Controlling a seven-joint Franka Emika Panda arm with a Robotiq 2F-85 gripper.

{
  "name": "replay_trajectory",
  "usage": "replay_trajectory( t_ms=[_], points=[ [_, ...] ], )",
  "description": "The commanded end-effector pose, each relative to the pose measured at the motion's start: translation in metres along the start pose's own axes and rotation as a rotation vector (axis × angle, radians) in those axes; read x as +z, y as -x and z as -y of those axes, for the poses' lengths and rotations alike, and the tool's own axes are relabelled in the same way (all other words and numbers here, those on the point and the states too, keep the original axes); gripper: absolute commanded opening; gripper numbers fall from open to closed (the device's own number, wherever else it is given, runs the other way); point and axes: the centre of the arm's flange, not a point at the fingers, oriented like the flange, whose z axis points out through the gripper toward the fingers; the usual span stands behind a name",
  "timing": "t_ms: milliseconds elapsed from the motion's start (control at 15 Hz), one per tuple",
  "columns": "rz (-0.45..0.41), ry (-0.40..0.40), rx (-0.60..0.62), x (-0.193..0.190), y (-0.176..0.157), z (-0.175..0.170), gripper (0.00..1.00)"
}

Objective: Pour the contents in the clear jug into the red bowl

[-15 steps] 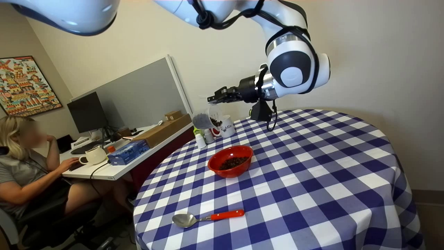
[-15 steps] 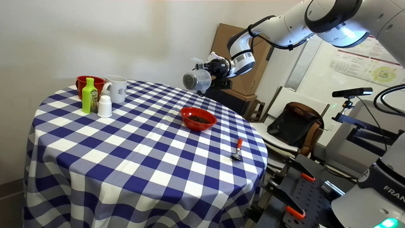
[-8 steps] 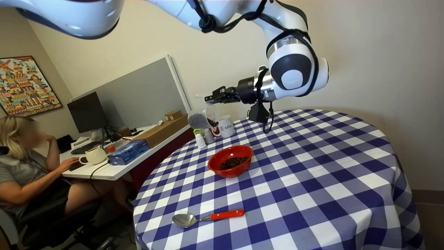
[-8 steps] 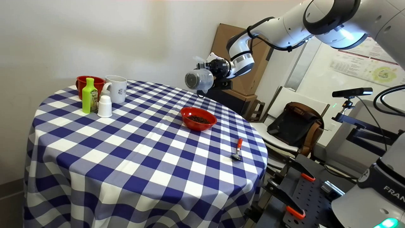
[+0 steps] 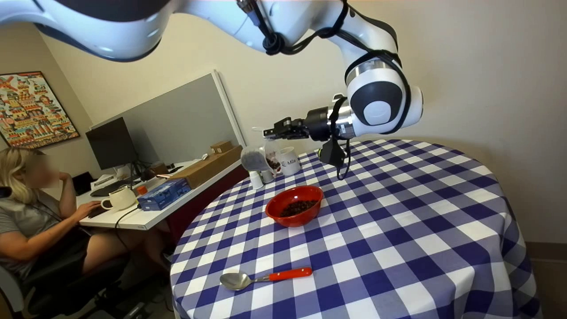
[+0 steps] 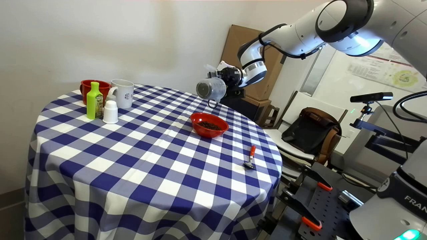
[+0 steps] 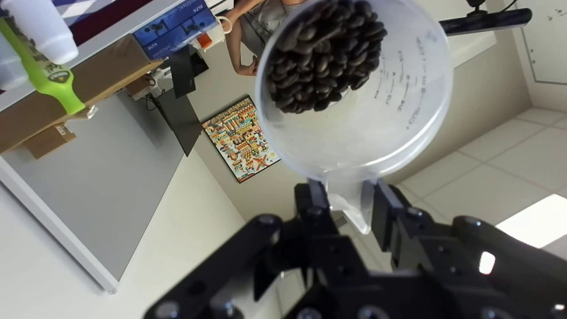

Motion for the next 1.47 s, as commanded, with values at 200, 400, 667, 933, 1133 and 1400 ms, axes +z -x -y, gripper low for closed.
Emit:
replay_trajectory(
  t_ms=[200,400,667,933,1133,1400],
  points=[
    [-0.036,-0.060,0.037,-0.008,0.011,-0.015,0.08],
    [-0.059,-0.089,0.039,-0.008,0.015,-0.016,0.08],
    [-0.084,-0.115,0.033,-0.010,0.018,-0.015,0.08],
    [-0.117,-0.129,0.015,-0.013,0.018,-0.016,0.08],
    [-0.146,-0.146,0.007,-0.015,0.016,-0.016,0.08],
    [-0.165,-0.154,0.016,-0.015,0.016,-0.017,0.08]
  ],
)
